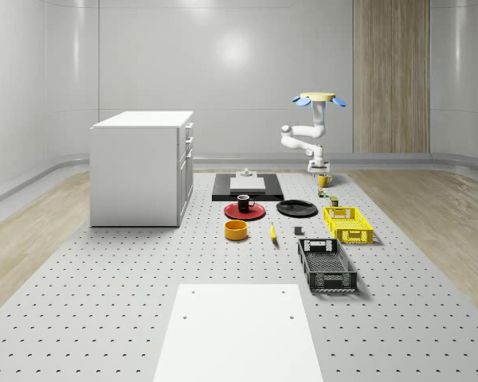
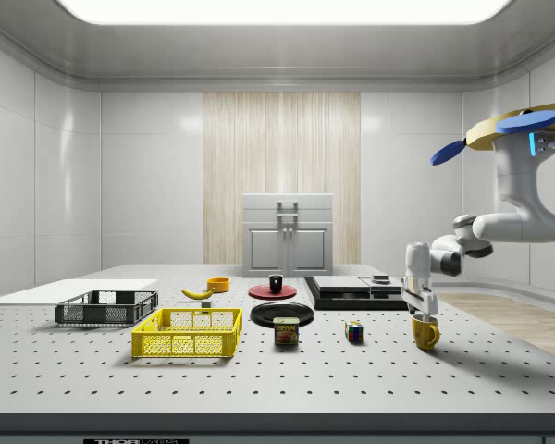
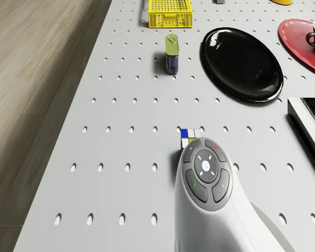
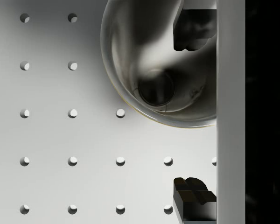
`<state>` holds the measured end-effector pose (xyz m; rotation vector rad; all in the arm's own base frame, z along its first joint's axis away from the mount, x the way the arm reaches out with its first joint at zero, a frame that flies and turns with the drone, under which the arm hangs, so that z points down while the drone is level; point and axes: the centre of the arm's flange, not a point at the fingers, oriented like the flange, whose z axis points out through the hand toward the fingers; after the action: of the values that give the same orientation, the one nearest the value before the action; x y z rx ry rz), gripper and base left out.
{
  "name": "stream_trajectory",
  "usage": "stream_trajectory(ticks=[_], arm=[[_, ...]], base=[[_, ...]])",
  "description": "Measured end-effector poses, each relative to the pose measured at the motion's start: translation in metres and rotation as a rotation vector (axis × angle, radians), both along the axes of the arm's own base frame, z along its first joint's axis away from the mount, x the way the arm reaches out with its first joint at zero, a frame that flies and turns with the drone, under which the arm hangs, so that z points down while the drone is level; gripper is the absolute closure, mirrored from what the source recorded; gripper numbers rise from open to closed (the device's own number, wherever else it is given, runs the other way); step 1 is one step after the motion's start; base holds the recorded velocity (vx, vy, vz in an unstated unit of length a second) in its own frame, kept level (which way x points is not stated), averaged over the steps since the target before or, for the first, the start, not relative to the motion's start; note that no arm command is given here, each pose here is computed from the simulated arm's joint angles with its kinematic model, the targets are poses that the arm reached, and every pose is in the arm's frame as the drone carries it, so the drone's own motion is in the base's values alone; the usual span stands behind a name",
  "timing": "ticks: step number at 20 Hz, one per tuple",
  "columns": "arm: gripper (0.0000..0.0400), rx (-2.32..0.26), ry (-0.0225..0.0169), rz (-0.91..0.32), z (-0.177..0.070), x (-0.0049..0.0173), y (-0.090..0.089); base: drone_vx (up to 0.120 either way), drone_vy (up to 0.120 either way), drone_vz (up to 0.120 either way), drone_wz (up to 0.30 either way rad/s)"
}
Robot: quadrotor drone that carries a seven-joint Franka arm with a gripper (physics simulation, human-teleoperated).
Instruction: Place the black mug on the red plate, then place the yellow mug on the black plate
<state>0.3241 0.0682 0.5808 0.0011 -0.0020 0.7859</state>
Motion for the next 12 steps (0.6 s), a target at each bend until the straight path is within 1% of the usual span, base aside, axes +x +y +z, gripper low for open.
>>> stream_trajectory(ticks=[4, 5, 6, 7, 9, 12], arm=[[0.0, 0.0, 0.0, 0.0, 0.0012, 0.0004, 0.0009], [0.0064, 0.0, 0.0, 0.0, 0.0013, 0.0004, 0.0011], [0.0114, 0.0, 0.0, 0.0, 0.0015, 0.0005, 0.0012], [0.0153, 0.0, 0.0, 0.0, 0.0016, 0.0005, 0.0014], [0.0207, 0.0, -0.0001, 0.0, 0.0017, 0.0005, 0.0015], [0.0251, 0.0, -0.0001, 0.0, 0.0018, 0.0006, 0.0017]], base=[[0.0, 0.0, 0.0, 0.0], [0.0, 0.0, 0.0, 0.0], [0.0, 0.0, 0.0, 0.0], [0.0, 0.0, 0.0, 0.0], [0.0, 0.0, 0.0, 0.0], [0.0, 0.0, 0.0, 0.0]])
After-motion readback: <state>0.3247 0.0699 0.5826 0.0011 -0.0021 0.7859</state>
